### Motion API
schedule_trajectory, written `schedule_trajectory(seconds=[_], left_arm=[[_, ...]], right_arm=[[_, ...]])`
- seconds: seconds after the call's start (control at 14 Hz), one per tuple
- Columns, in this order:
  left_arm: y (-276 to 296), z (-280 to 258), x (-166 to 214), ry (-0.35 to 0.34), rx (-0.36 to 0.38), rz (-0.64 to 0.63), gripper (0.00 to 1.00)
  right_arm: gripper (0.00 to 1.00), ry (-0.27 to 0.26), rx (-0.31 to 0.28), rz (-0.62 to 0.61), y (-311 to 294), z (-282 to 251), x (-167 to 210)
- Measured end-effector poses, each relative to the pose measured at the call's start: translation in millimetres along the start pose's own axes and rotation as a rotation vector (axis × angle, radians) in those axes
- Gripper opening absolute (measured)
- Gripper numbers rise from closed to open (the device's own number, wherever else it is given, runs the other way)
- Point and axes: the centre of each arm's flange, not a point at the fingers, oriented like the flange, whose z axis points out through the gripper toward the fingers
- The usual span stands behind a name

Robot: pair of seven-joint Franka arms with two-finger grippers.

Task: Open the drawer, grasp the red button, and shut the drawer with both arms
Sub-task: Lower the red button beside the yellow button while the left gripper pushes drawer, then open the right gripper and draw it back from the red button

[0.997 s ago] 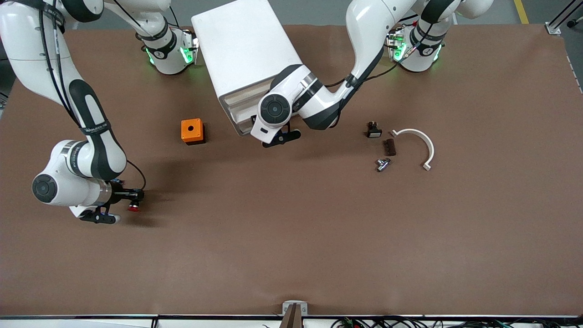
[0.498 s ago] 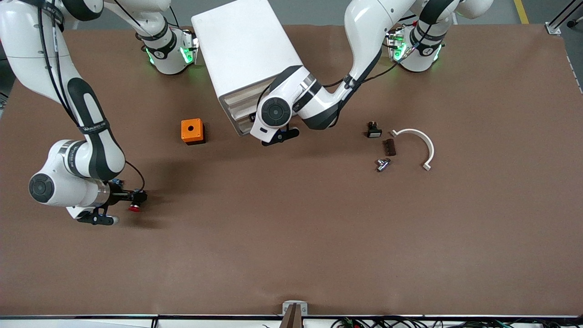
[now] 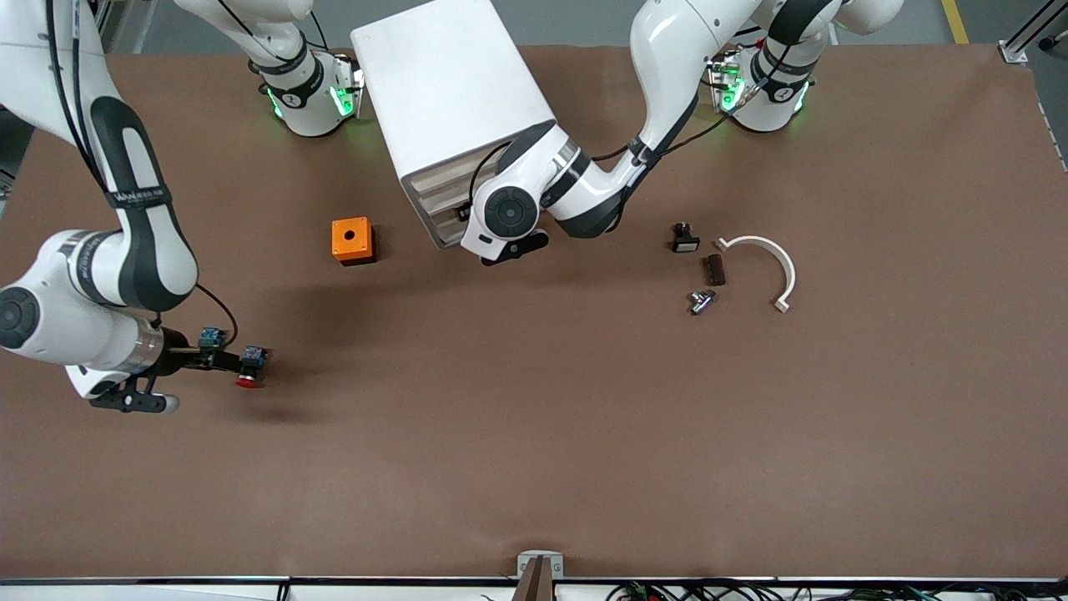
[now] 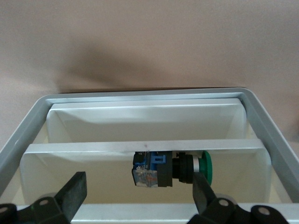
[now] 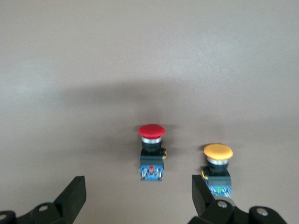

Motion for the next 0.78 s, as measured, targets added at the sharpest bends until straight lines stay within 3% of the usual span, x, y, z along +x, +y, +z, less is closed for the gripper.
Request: schedule_trajectory(seconds=[0.36,0.78], left_arm=[[0,3,0,-0.046,-0.016,-0.022,1.00],[-1,4,1,-0.054,-0.019,-0.028,1.00]], right_arm=[[1.00,0.002,-0.001,-0.013,-9,-74,-21],[1.00,0.012,-0.003,-0.027,-18,-148,-53]])
